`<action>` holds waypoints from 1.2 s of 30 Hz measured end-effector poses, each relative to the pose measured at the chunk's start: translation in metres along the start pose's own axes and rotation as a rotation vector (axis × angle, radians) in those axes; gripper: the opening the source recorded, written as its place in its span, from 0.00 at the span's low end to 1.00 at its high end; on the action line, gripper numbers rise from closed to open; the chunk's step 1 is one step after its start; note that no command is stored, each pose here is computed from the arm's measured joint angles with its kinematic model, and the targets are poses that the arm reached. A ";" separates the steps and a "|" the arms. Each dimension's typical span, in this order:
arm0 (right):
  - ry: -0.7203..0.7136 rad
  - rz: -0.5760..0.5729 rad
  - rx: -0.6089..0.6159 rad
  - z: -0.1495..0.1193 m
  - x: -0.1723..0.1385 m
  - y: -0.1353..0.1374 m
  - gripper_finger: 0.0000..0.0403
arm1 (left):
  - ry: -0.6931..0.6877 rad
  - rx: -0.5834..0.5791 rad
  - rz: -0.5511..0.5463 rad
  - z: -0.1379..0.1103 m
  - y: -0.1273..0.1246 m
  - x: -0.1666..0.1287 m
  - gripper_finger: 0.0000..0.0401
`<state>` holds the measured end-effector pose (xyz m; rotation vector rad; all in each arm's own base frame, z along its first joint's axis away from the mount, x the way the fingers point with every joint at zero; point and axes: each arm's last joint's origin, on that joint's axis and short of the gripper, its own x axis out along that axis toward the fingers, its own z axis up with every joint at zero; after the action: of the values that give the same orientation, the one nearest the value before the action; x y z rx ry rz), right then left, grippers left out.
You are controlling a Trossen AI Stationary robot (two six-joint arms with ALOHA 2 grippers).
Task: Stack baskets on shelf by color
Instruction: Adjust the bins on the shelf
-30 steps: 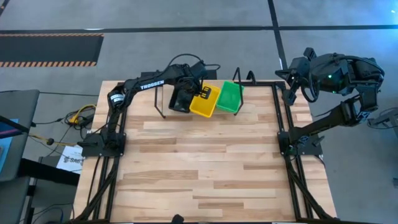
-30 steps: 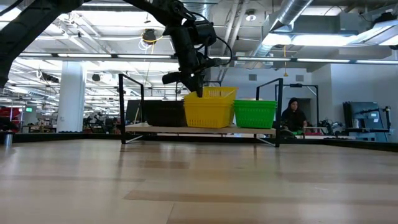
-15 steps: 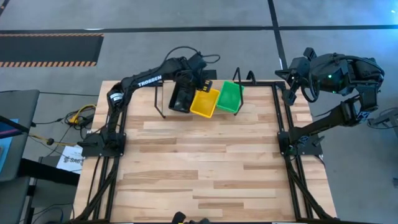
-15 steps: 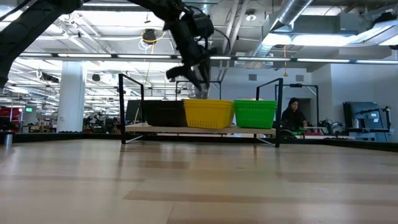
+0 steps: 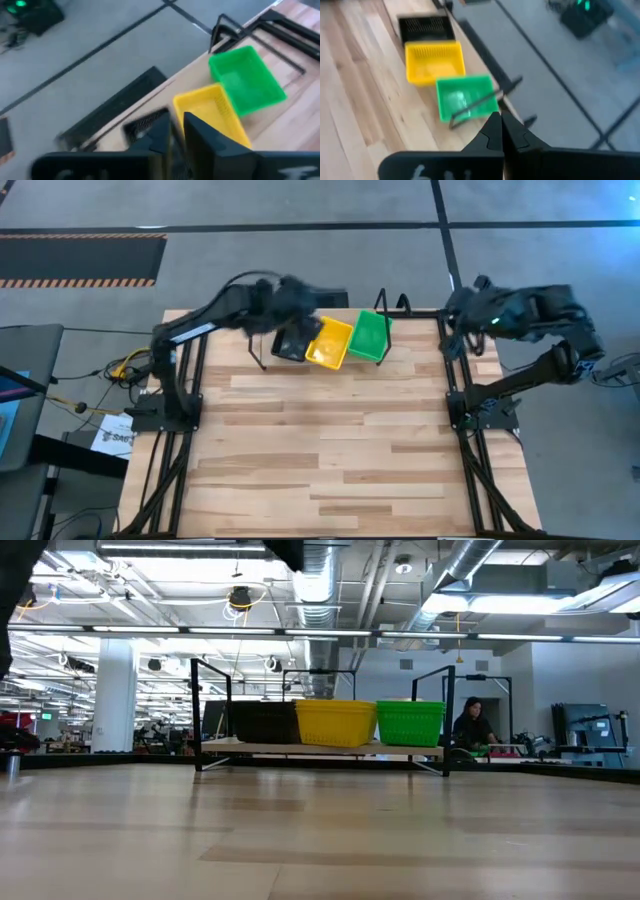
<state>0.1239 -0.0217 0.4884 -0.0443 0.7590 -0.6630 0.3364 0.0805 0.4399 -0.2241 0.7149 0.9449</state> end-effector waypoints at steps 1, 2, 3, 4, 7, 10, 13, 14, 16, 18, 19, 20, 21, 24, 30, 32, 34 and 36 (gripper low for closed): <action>0.025 -0.007 0.015 -0.005 0.005 0.002 0.00 | 0.002 -0.001 0.020 -0.007 0.000 -0.015 0.08; 0.053 -0.018 0.032 -0.012 0.012 0.005 0.00 | 0.001 0.002 0.050 -0.016 -0.002 -0.028 0.05; 0.082 -0.030 0.053 -0.019 0.019 0.008 0.00 | -0.005 -0.001 0.068 -0.024 -0.001 -0.043 0.02; 0.110 -0.041 0.077 -0.027 0.026 0.012 0.00 | -0.011 -0.007 0.086 -0.033 -0.003 -0.057 0.01; 0.161 -0.059 0.179 -0.053 0.050 0.022 0.00 | -0.107 -0.024 0.021 -0.051 -0.011 -0.094 0.01; 0.146 0.002 0.318 -0.081 0.075 0.036 0.00 | -0.175 -0.011 -0.027 -0.070 -0.018 -0.122 0.00; 0.077 0.131 0.465 -0.106 0.099 0.049 0.00 | -0.213 0.009 -0.065 -0.093 -0.023 -0.139 0.00; 0.043 0.181 0.516 -0.113 0.107 0.054 0.00 | -0.214 0.010 -0.081 -0.100 -0.023 -0.143 0.00; -0.012 0.277 0.603 -0.127 0.122 0.063 0.00 | -0.221 -0.009 -0.104 -0.113 -0.022 -0.149 0.00; -0.082 0.386 0.683 -0.135 0.135 0.072 0.00 | -0.218 -0.009 -0.123 -0.127 -0.022 -0.152 0.00; -0.116 0.435 0.718 -0.137 0.140 0.076 0.00 | -0.214 -0.008 -0.126 -0.133 -0.023 -0.152 0.00; -0.136 0.466 0.749 -0.141 0.145 0.079 0.00 | -0.209 -0.013 -0.130 -0.140 -0.022 -0.152 0.00; -0.138 0.473 0.774 -0.146 0.149 0.081 0.00 | -0.206 -0.022 -0.138 -0.145 -0.021 -0.152 0.00; -0.093 0.361 0.836 -0.157 0.158 0.080 0.00 | -0.198 -0.049 -0.156 -0.161 -0.016 -0.153 0.00; -0.015 0.095 0.940 -0.171 0.169 0.067 0.00 | -0.215 -0.107 -0.154 -0.177 -0.007 -0.149 0.00; -0.003 0.048 0.950 -0.171 0.175 0.064 0.00 | -0.224 -0.111 -0.146 -0.178 -0.005 -0.147 0.00; 0.017 -0.008 0.931 -0.172 0.182 0.059 0.00 | -0.246 -0.120 -0.133 -0.178 -0.003 -0.145 0.00; 0.043 -0.068 0.906 -0.172 0.192 0.053 0.00 | -0.277 -0.129 -0.118 -0.176 -0.001 -0.144 0.00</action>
<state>0.1430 -0.0558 0.2282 0.7755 0.4440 -1.0239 0.2019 -0.0982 0.4010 -0.2406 0.3821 0.8889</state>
